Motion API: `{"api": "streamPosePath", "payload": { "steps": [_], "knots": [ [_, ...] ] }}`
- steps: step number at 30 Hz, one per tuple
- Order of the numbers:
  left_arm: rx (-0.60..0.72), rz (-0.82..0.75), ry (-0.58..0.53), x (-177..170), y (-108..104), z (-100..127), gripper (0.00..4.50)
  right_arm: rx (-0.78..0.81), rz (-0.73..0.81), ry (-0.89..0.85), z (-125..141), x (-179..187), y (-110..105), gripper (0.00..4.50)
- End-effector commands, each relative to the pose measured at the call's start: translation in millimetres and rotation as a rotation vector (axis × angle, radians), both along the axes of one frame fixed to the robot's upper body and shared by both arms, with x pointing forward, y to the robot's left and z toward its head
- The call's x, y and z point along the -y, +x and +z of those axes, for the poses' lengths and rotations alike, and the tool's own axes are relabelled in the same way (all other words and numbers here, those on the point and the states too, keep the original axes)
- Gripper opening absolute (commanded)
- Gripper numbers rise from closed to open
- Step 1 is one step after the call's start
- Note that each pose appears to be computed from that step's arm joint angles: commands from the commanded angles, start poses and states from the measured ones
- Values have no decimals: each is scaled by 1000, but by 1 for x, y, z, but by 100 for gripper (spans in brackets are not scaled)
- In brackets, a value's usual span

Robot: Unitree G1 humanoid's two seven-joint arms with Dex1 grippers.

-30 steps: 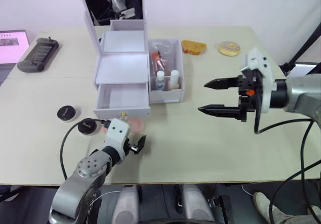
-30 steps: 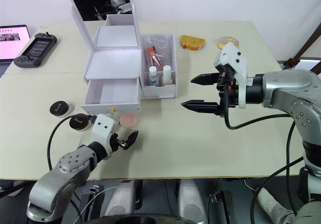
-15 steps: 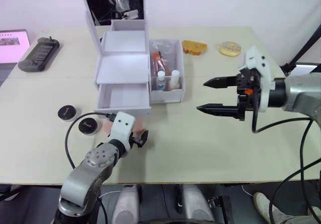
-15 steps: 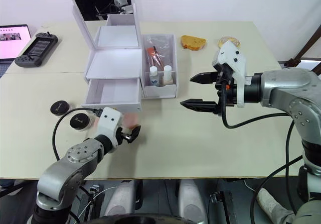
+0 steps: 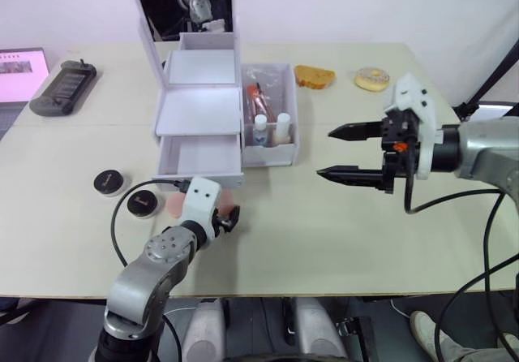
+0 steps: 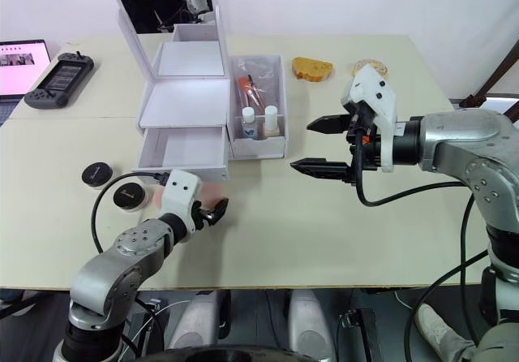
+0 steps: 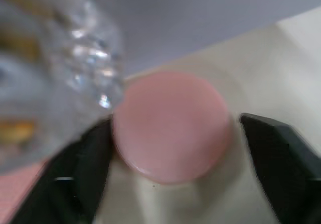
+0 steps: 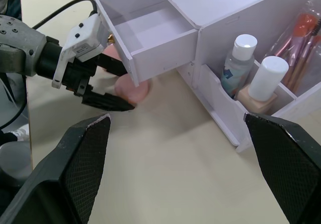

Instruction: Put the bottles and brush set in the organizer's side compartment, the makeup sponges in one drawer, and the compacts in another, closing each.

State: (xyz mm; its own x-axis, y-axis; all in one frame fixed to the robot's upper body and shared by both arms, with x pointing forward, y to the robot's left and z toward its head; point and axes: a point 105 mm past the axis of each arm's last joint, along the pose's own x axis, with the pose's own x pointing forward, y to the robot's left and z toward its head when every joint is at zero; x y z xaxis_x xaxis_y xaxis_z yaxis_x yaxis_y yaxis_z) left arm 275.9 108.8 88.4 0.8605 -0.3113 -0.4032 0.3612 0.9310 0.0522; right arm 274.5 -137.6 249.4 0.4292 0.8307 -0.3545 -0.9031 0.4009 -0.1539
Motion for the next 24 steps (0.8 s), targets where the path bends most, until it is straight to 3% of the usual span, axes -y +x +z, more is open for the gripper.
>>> {"api": "streamPosePath", "payload": {
  "steps": [1, 19, 24],
  "knots": [
    [23, 9, 8, -3, 0, 6, 266, 66, 12, 4, 12, -3, -1, 450],
    [3, -97, 50, -30, -55, 26, 266, 66, 111, 28, 5, -14, 11, 450],
    [-54, -231, 71, -49, -75, 35, 266, 55, 199, 12, 3, -16, 13, 450]
  ]
}}
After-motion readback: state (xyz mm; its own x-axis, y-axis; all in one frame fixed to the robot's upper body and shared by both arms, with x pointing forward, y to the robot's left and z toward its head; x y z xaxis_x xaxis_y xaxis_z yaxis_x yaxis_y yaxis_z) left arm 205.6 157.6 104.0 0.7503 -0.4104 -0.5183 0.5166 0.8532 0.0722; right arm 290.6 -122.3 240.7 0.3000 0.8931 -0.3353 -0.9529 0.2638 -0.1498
